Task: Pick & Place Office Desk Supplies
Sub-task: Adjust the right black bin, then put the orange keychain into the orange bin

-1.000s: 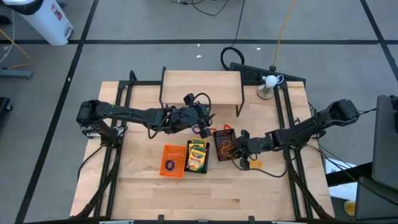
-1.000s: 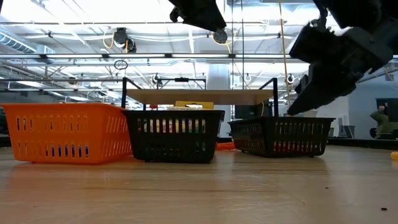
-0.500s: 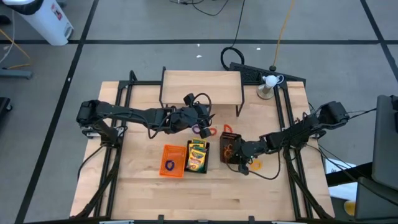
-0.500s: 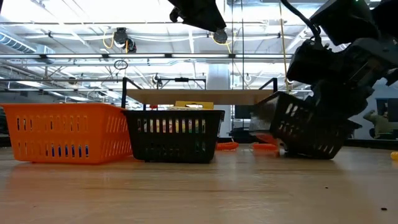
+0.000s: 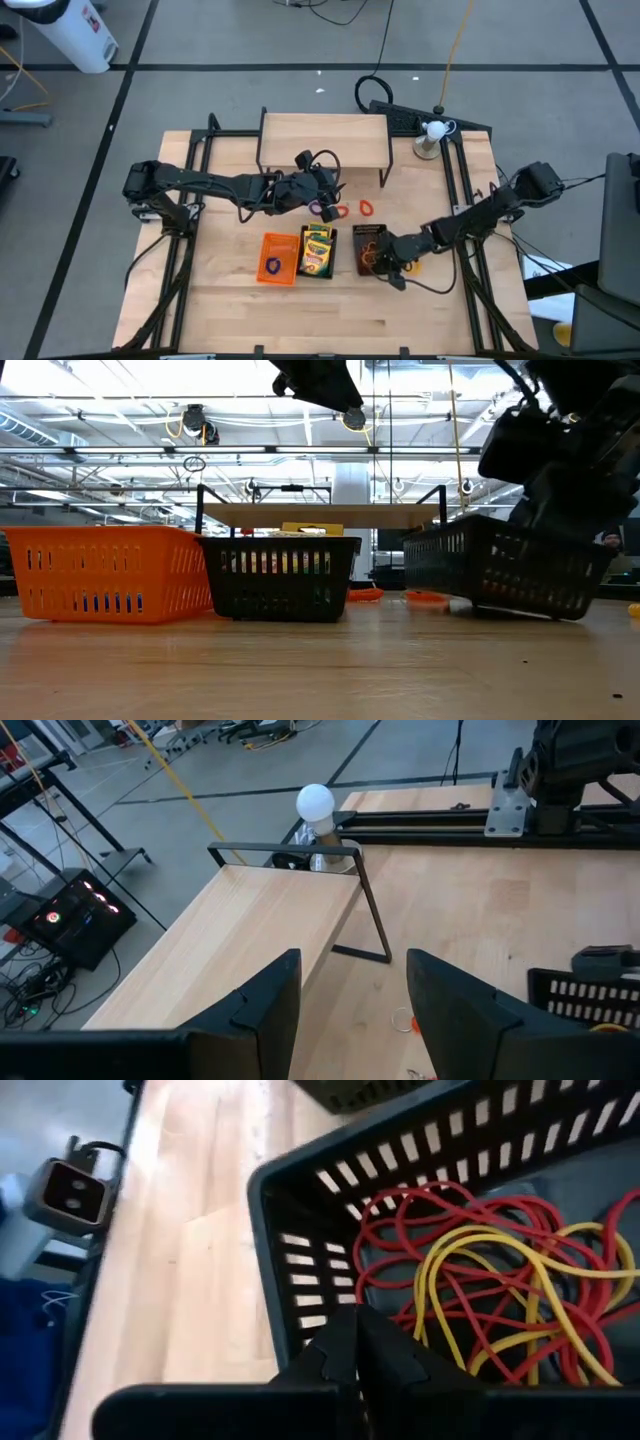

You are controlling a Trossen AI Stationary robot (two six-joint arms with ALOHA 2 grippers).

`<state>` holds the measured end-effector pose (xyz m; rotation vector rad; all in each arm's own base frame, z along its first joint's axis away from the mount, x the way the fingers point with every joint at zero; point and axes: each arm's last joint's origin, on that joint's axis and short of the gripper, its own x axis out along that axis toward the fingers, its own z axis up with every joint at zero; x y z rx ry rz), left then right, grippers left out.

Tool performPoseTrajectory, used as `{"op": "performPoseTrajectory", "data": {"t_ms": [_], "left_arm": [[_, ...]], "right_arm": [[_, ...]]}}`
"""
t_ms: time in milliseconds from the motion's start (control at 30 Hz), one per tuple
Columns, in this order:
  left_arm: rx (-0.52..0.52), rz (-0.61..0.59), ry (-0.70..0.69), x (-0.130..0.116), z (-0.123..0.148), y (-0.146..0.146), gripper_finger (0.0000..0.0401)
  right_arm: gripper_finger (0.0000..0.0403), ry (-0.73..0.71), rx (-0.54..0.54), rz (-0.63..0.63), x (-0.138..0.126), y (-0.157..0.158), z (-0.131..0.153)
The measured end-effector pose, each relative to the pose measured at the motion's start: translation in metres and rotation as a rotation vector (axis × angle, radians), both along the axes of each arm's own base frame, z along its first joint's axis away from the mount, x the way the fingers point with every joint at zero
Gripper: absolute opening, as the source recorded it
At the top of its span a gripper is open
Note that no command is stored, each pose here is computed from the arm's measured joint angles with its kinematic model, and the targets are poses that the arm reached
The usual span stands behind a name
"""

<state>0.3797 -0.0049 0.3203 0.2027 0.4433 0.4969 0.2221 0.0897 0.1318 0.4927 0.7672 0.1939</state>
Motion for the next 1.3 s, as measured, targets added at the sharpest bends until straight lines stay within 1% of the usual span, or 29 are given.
{"op": "performPoseTrajectory", "data": {"t_ms": [233, 333, 467, 600, 667, 800, 900, 1000, 1167, 1300], "left_arm": [[0.0, 0.0, 0.0, 0.0, 0.0, 0.0, 0.0184], [0.0, 0.0, 0.0, 0.0, 0.0, 0.0, 0.0184], [0.0, 0.0, -0.001, 0.0, 0.0, 0.0, 0.0184], [-0.004, -0.007, 0.008, 0.0, -0.001, 0.0, 0.0184], [-0.022, -0.04, 0.029, -0.001, -0.003, 0.0, 0.0184], [-0.085, -0.074, 0.045, -0.001, -0.006, 0.001, 0.0184], [-0.101, -0.067, 0.062, -0.002, -0.008, 0.003, 0.0184], [-0.111, -0.059, 0.064, -0.003, -0.009, 0.005, 0.0184], [-0.111, -0.058, 0.089, -0.004, -0.011, 0.005, 0.0184], [-0.111, -0.057, 0.115, -0.005, -0.013, 0.005, 0.0184]], "right_arm": [[0.0, -0.094, 0.062, 0.049, 0.0, 0.016, 0.009], [0.0, -0.157, 0.045, 0.057, 0.001, 0.018, 0.013], [0.0, -0.281, -0.055, 0.006, 0.006, 0.015, 0.02], [0.0, -0.395, -0.208, -0.053, 0.01, 0.006, 0.03], [0.0, -0.416, -0.282, -0.099, 0.009, -0.003, 0.037], [0.0009, -0.388, -0.381, -0.181, 0.003, -0.025, 0.048], [0.0031, -0.331, -0.415, -0.236, -0.003, -0.044, 0.053], [0.0062, -0.267, -0.462, -0.275, -0.008, -0.06, 0.053], [0.0121, -0.137, -0.536, -0.314, -0.011, -0.083, 0.044], [0.0157, -0.084, -0.577, -0.334, -0.011, -0.095, 0.038]]}}
